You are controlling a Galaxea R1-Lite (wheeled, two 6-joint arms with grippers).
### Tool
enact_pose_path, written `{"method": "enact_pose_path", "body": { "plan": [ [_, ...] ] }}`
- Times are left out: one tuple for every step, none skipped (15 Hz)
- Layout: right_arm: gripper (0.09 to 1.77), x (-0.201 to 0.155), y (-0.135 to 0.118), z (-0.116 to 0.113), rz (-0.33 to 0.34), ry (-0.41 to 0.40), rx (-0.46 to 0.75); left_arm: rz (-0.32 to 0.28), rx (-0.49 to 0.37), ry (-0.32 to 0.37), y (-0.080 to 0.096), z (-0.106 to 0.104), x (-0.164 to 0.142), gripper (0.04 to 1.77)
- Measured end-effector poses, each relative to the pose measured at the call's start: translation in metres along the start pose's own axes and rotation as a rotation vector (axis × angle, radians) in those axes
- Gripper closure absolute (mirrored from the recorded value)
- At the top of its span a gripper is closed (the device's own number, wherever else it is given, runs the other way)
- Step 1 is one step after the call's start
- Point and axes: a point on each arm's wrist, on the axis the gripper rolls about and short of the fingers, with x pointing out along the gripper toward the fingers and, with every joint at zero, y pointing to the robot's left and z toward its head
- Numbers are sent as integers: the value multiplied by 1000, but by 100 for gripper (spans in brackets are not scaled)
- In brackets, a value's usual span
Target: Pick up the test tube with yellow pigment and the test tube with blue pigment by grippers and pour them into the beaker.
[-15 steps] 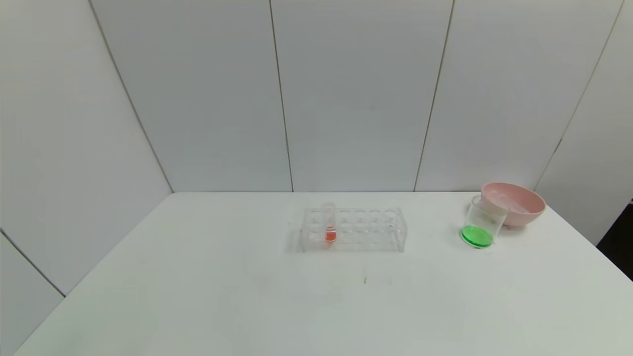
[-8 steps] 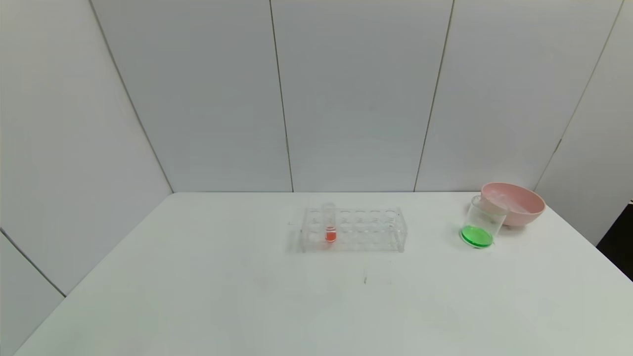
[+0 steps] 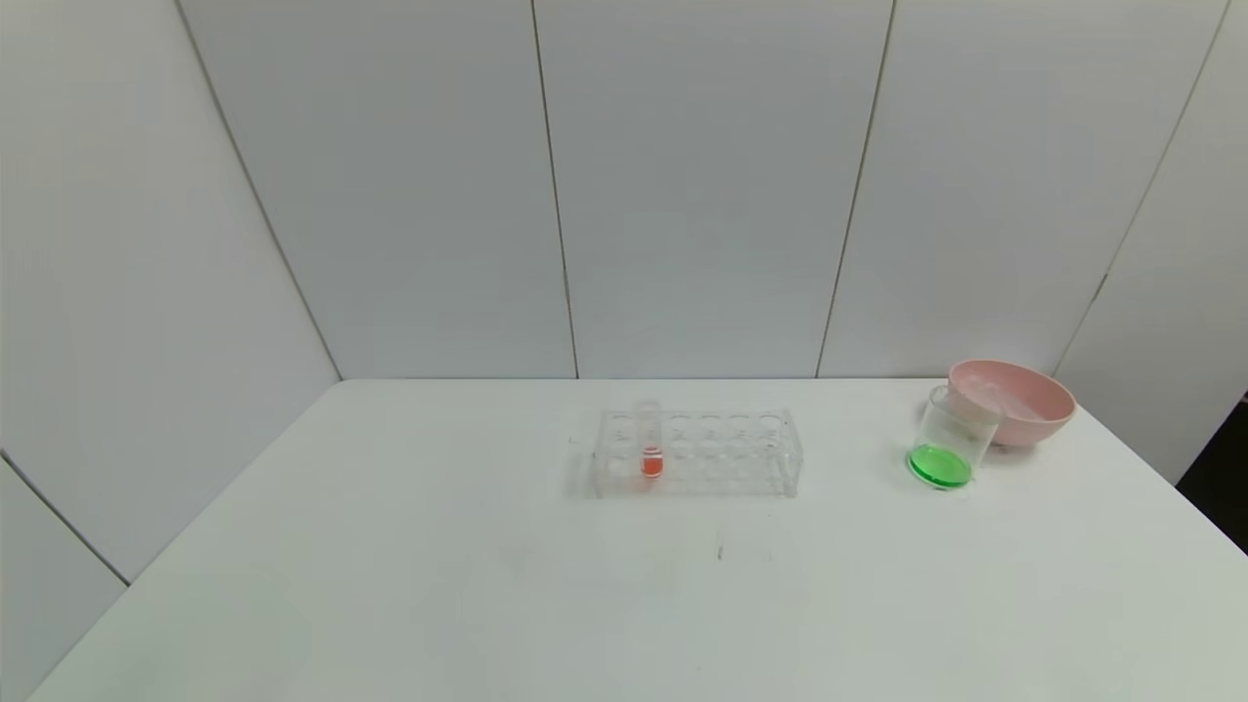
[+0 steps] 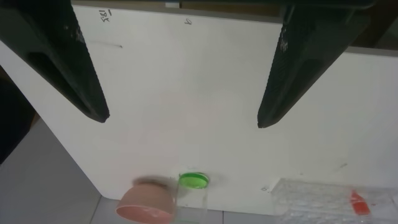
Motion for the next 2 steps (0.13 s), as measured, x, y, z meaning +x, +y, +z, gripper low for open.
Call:
{"method": "enact_pose_path", "body": {
  "plan": [
    [15,0,0,0,0,-1,1,0,0,0,0,0,0,5],
    [15,0,0,0,1,0,1,0,0,0,0,0,0,5]
  ]
}}
